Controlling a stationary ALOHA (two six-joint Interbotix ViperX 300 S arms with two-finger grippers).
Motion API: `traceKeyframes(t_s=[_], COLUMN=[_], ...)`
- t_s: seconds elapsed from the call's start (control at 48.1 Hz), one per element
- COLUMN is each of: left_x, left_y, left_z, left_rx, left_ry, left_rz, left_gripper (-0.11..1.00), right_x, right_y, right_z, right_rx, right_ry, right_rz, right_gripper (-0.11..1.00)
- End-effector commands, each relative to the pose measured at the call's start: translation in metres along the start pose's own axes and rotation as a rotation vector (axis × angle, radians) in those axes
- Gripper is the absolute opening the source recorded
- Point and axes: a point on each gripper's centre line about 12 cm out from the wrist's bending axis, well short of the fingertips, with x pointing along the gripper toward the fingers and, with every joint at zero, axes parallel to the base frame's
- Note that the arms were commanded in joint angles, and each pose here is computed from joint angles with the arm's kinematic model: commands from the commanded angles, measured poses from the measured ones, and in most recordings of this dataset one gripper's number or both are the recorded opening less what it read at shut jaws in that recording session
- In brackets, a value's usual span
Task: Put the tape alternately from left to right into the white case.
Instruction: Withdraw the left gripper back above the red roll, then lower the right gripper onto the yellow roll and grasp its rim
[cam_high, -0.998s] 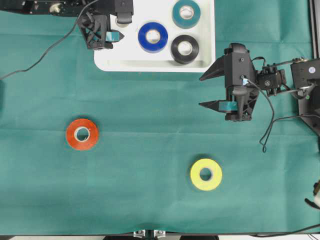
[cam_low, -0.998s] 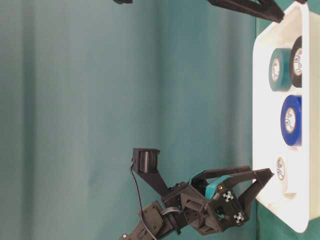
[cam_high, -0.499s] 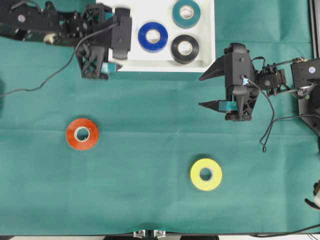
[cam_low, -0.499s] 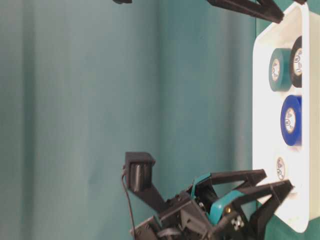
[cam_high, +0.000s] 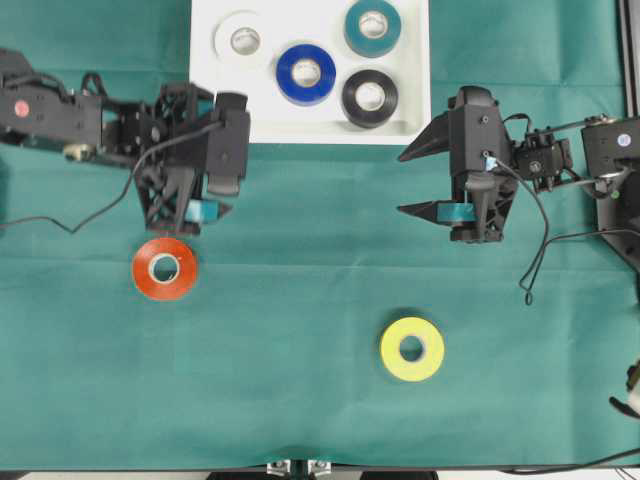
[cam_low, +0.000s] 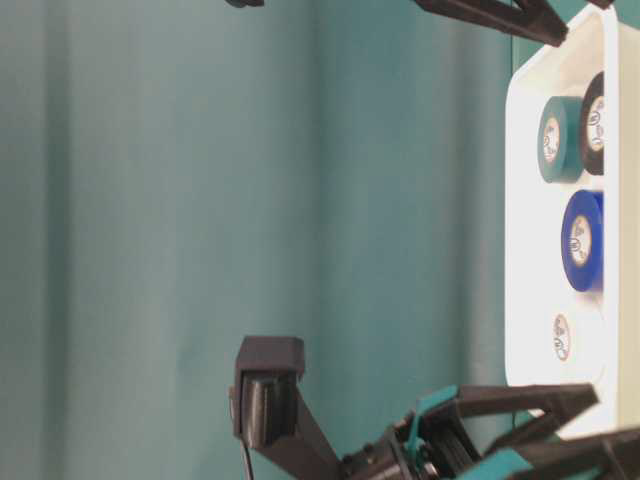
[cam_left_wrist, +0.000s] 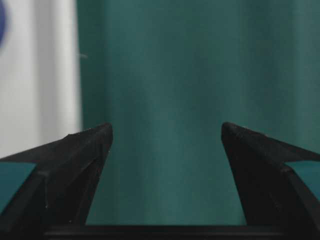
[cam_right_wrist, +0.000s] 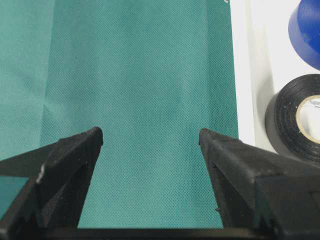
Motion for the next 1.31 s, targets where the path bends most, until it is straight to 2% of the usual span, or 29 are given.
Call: traceKeyframes(t_s=[0.0, 0.166, 0.748, 0.873, 1.081, 1.289], left_x=[-0.009, -0.007, -0.005, -0.005, -0.005, -0.005], left_y=[-0.011, -0.017, -0.017, -0.017, -0.017, -0.017], left_z=[0.009, 0.006, 0.004, 0.004, 0.004, 0.005], left_rx=[-0.001, -0.027, -0.026, -0.027, -0.027, -0.027], left_ry=[-0.038, -0.031, -0.025, -0.025, -0.023, -0.028], left_rz=[-0.017, -0.027, -0.028, -0.027, -0.027, -0.027], left_gripper=[0.81, 0.81, 0.81, 0.81, 0.81, 0.81], right_x=[-0.002, -0.003, -0.004, -0.007, -0.010, -0.015], right_y=[0.002, 0.002, 0.005, 0.017, 0.045, 0.077], right_z=[0.006, 0.007, 0.005, 0.006, 0.001, -0.008], right_rx=[0.000, 0.002, 0.001, -0.012, 0.022, -0.001], right_ry=[-0.025, -0.025, -0.022, -0.027, -0.013, 0.012], right_rz=[0.008, 0.007, 0.016, 0.046, 0.125, 0.213], right_gripper=[0.84, 0.84, 0.84, 0.84, 0.84, 0.84])
